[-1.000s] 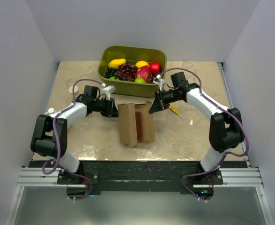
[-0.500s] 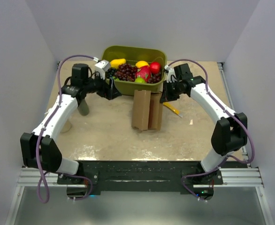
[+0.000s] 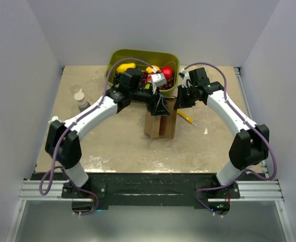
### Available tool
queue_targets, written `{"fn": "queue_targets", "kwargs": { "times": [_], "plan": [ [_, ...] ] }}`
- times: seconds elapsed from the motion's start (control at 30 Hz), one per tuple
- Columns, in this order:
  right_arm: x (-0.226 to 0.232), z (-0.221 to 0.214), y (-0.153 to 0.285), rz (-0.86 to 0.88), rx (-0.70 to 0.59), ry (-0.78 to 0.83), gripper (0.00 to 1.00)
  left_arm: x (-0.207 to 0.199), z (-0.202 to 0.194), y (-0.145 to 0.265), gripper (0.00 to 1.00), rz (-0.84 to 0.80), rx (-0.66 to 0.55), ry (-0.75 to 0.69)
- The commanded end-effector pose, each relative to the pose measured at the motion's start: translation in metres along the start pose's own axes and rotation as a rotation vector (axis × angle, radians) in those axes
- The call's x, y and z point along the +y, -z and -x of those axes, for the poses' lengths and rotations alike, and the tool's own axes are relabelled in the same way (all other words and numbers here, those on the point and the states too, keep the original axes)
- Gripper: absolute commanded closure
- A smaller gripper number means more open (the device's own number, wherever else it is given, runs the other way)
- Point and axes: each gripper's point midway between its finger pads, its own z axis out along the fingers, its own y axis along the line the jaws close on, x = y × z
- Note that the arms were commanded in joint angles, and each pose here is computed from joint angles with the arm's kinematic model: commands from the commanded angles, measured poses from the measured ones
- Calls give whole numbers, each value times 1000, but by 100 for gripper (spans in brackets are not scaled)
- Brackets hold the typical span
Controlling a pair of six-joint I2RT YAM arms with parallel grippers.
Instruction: Unpack the express box
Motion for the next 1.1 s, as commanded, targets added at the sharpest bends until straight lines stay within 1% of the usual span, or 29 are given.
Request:
{"fn": "queue_targets", "kwargs": {
  "times": [0.0,0.13,0.17,0.23,0.27,0.3,0.33,0.37,0.4,0.43,0.47,0.53,0.57,0.63,0.67,0.83,0.9,0.93,0.97,1.03,1.07],
  "plan": [
    [9,20,11,23,-56,-10,100,9,-27,-30,27,-18,43,-53],
    [10,13,11,44,-39,-20,100,26,-51,-49,26,60,105,-34],
    [10,8,10,49,-28,-20,100,41,-56,-47,25,154,124,-28],
    [14,5,13,72,-22,-13,100,53,-63,-42,22,241,148,-2],
    [12,1,12,70,-16,-1,100,71,-68,-33,21,359,168,0],
    [11,0,14,68,-15,1,100,76,-76,-26,20,404,197,15],
    [12,-3,16,72,-15,12,100,80,-77,-18,19,448,211,2],
    [11,-5,17,73,-11,21,100,94,-90,-4,18,555,250,6],
    [10,-6,18,73,-10,21,100,98,-98,6,18,590,275,23],
    [9,-7,20,70,-11,23,100,98,-97,17,18,616,276,20],
    [9,-8,21,73,-13,31,100,105,-114,33,17,665,315,37],
    [7,-9,23,75,-14,43,100,103,-124,52,17,693,350,31],
    [6,-11,23,74,-10,48,100,107,-142,66,17,722,386,62],
    [7,-14,22,89,-2,78,100,105,-151,79,17,730,391,94],
    [6,-17,20,91,6,85,100,104,-166,85,17,727,409,123],
    [-14,-34,-4,56,66,148,100,94,-185,81,17,677,405,138],
    [-28,-48,-21,27,119,167,100,94,-194,81,17,675,413,138],
    [-43,-53,-27,-26,146,202,100,94,-202,82,17,672,430,142],
    [-50,-62,-32,-43,191,214,100,95,-204,82,17,658,428,154],
    [-65,-75,-49,-56,277,259,100,93,-210,79,18,616,424,194],
    [-65,-70,-49,-48,280,259,100,90,-209,76,18,572,403,218]
  ]
}}
